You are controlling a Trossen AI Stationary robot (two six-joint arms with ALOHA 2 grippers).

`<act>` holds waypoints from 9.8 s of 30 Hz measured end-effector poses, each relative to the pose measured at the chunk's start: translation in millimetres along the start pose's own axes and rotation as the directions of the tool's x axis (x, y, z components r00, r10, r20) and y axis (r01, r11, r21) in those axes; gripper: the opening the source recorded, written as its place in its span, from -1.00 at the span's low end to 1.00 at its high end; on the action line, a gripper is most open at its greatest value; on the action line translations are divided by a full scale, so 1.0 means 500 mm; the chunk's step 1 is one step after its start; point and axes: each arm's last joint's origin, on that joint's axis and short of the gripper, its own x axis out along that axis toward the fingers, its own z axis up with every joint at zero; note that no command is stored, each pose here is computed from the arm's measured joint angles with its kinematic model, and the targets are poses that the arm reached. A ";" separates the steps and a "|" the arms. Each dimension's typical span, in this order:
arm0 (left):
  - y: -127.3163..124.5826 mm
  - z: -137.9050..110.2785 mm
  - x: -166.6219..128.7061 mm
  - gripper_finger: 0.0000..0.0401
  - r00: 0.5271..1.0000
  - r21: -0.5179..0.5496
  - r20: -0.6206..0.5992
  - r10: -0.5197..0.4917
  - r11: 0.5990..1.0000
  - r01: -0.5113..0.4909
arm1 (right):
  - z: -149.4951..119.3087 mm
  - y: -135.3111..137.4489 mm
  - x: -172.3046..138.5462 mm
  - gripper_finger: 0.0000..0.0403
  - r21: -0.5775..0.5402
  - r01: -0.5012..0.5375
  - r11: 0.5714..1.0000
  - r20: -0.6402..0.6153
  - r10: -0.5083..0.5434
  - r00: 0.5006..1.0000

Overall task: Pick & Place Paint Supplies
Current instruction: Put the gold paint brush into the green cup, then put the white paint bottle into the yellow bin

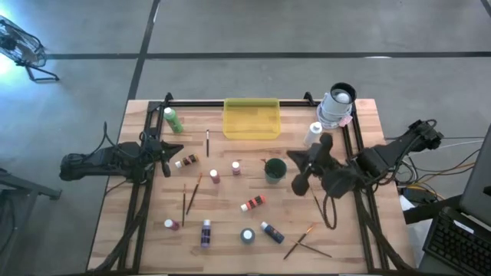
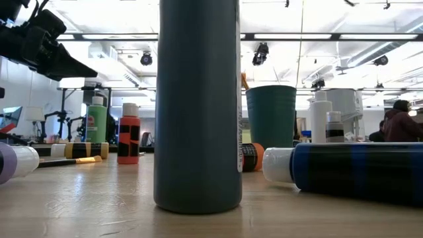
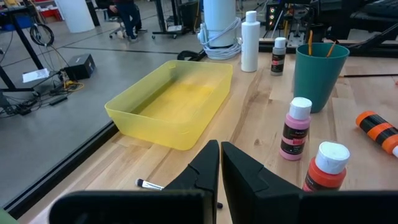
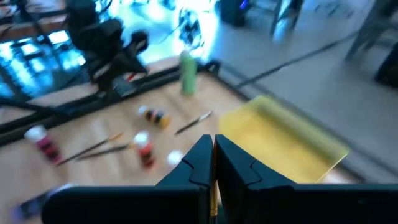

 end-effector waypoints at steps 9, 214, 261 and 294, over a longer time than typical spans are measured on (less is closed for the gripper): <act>0.000 0.000 0.000 -0.88 1.000 0.000 0.000 0.000 1.000 0.000 | 0.044 -0.030 0.036 -0.96 -0.031 -0.022 0.999 0.142 0.026 0.990; 0.000 0.000 0.000 -0.88 1.000 0.000 0.000 0.000 1.000 0.000 | -0.413 -0.331 0.147 0.22 0.171 0.490 0.855 0.119 -0.512 0.851; 0.000 0.000 0.000 -0.88 1.000 0.000 0.000 0.000 1.000 0.000 | -0.397 -0.369 0.179 -0.25 0.176 0.508 0.843 0.089 -0.528 0.845; 0.000 0.000 0.000 -0.88 1.000 0.000 0.000 0.000 1.000 0.000 | -0.203 -0.394 0.209 -0.44 0.037 0.329 0.944 0.190 -0.330 0.925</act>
